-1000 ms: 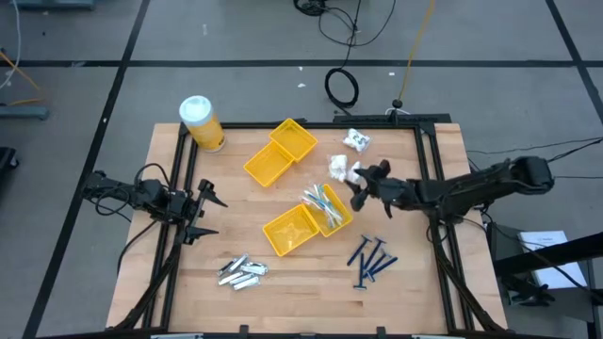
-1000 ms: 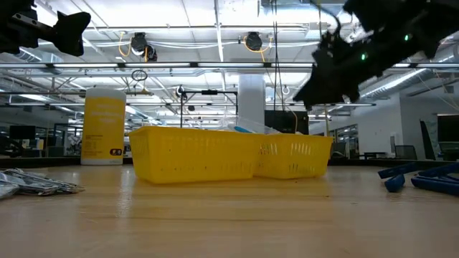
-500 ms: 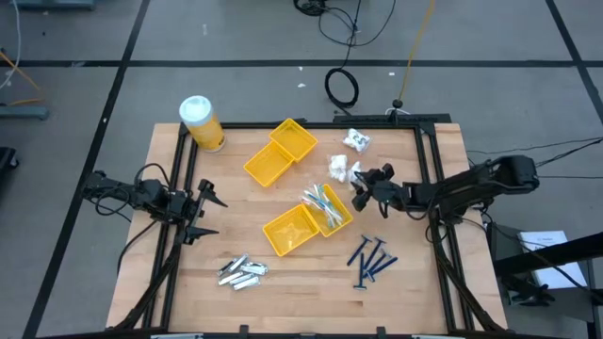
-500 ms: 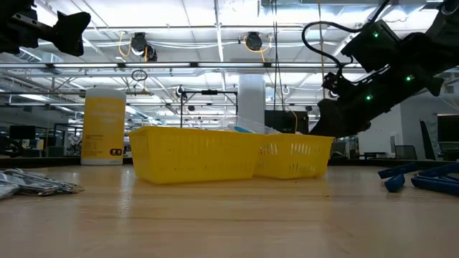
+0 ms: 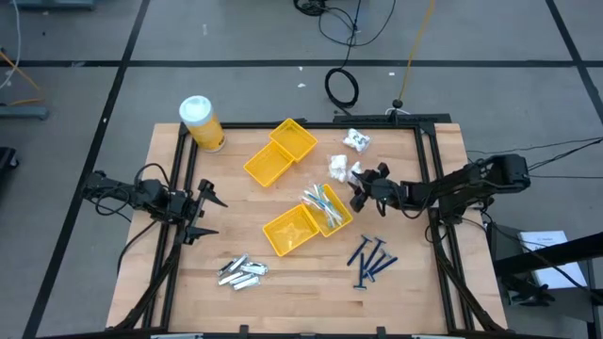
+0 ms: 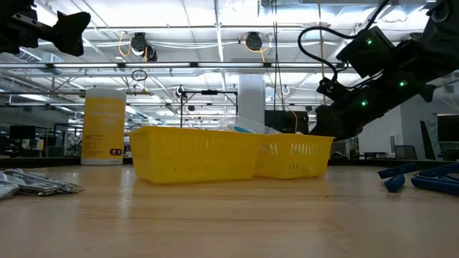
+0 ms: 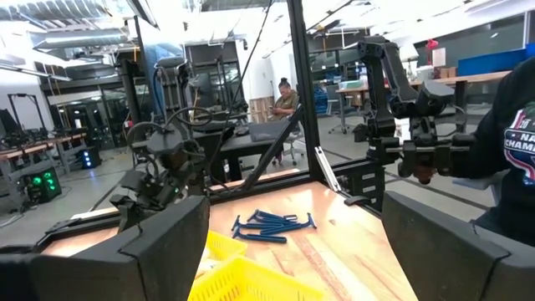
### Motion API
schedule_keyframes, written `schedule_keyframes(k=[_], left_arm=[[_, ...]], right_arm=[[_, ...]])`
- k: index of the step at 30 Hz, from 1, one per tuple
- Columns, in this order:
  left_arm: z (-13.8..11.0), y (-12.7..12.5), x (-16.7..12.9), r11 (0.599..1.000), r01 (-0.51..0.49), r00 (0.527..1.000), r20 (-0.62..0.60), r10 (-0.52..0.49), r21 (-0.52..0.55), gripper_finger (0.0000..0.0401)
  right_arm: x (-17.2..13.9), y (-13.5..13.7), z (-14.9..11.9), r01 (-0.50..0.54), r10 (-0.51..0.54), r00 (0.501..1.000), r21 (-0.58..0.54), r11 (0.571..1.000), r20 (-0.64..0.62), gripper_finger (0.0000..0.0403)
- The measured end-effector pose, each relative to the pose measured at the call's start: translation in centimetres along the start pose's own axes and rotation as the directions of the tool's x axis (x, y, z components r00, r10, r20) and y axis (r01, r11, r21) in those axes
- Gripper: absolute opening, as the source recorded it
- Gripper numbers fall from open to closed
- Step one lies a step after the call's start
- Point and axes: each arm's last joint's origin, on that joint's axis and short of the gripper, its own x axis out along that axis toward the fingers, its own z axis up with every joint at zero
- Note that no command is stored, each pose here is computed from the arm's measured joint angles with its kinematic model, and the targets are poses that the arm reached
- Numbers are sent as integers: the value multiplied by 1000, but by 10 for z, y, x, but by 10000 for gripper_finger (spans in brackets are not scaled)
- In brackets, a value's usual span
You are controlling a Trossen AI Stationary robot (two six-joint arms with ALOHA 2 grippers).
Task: Pick & Place Travel size toiletries
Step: Put the cotton pack into the top right yellow basket
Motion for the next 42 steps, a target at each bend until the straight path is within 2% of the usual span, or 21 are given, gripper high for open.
schedule_keyframes(k=[4, 8, 11, 17, 19, 22, 26, 28, 35, 39, 41, 42], left_arm=[[0, 0, 0, 1000, 0, 1000, 0, 0, 0, 349], [0, 0, 0, 1000, 0, 1000, 0, 0, 0, 349], [0, 0, 0, 1000, 0, 1000, 1, 0, 0, 349], [0, 0, 0, 1000, 0, 1000, 0, 0, 0, 349], [0, 0, 0, 1000, 0, 1000, 0, 0, 0, 349], [0, 0, 0, 1000, 0, 1000, 0, 0, 0, 349], [0, 0, 0, 1000, 0, 1000, 0, 0, 0, 349], [0, 0, 0, 1000, 0, 1000, 1, 0, 0, 349], [0, 0, 0, 1000, 0, 1000, 0, 0, 0, 349], [0, 0, 0, 1000, -1, 1000, 2, 1, 0, 349], [0, 0, 0, 1000, 0, 1000, 2, 0, 0, 349], [0, 0, 0, 1000, 0, 1000, 2, 0, 0, 349]], right_arm=[[1, 0, -2, 3, -3, 1000, -9, 1000, -6, 107], [0, 1, 3, -11, 11, 1000, 6, 1000, 29, 45], [-2, 2, 9, -35, 36, 997, -23, 999, 72, 8], [-16, 2, 35, -83, 87, 967, -26, 996, 240, 4], [-25, 1, 47, -137, 138, 935, -27, 990, 325, 1], [-40, 1, 65, -242, 230, 860, -33, 970, 456, 2], [-56, 0, 81, -372, 365, 739, -108, 922, 566, 1], [-62, 0, 84, -413, 412, 696, -142, 900, 588, 1], [-62, 3, 82, -505, 534, 643, -220, 834, 550, 1], [-62, 7, 79, -600, 646, 586, -274, 752, 489, 0], [-62, 10, 75, -666, 724, 541, -307, 680, 429, 0], [-62, 11, 73, -713, 770, 501, -316, 626, 396, 0]])
